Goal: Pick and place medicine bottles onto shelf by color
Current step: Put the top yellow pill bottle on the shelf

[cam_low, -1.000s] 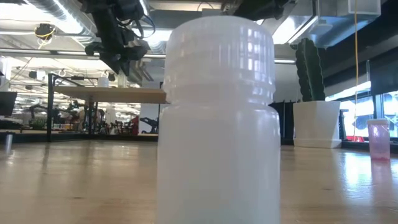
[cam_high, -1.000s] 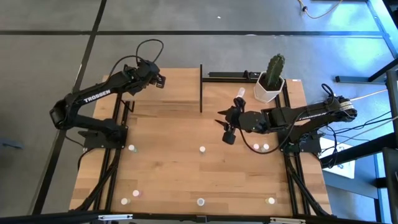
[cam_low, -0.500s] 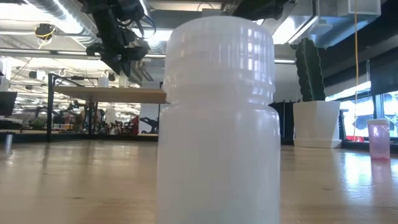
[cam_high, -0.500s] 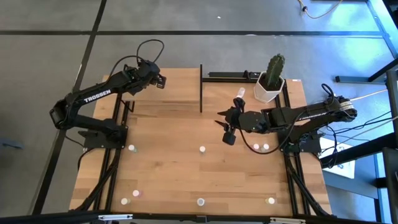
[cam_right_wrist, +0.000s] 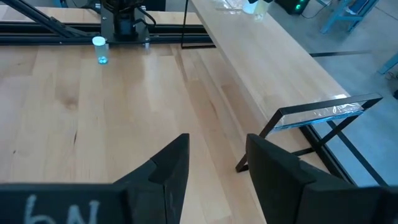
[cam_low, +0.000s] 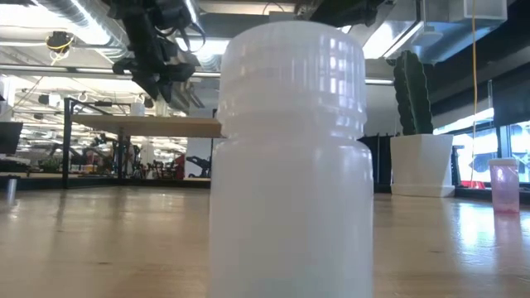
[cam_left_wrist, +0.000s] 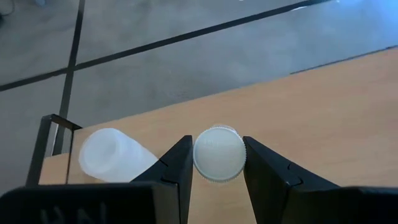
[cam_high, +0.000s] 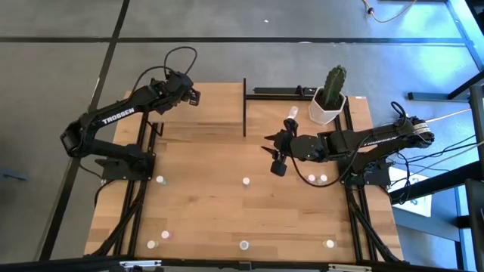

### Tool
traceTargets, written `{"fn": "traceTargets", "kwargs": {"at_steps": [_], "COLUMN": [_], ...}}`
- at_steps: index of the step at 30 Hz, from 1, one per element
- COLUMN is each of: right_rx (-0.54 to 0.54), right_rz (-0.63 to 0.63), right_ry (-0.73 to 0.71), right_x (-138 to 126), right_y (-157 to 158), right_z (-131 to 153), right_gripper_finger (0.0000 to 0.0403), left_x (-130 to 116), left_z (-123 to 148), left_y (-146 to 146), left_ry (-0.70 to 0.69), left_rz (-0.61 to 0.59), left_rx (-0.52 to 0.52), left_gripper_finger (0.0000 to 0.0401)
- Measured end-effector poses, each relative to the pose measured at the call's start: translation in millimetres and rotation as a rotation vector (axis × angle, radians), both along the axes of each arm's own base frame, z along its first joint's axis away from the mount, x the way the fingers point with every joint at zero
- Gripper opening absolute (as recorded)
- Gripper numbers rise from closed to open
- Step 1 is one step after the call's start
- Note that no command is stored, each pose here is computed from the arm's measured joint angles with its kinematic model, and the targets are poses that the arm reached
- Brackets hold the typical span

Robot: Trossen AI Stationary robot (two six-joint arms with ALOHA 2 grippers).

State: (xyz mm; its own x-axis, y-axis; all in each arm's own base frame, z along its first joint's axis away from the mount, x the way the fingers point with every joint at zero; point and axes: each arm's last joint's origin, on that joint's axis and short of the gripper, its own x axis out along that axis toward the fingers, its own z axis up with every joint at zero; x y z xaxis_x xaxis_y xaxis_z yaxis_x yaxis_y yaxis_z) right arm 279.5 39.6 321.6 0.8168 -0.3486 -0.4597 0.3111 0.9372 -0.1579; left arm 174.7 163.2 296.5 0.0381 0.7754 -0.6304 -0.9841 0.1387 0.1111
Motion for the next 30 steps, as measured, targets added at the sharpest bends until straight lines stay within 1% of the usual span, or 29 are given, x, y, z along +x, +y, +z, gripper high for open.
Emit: {"fn": "traceTargets", "kwargs": {"at_steps": [7, 20, 30], "right_rx": [0.0, 0.0, 0.0], "right_rz": [0.0, 0.0, 0.0], "right_ry": [0.0, 0.0, -0.002], "right_x": [0, 0, 0], "right_y": [0, 0, 0], "right_z": [0, 0, 0], "right_gripper_finger": [0.0161, 0.0161, 0.0161], "left_x": [-4, 2, 2], "left_z": [0, -8, -7], "left_y": [5, 10, 12], "left_ry": [-0.02, -0.009, -0.02], "left_rz": [0.035, 0.025, 0.036], "left_rx": [-0.002, -0.03, -0.015], "left_gripper_finger": [0.0108, 0.0109, 0.011]}}
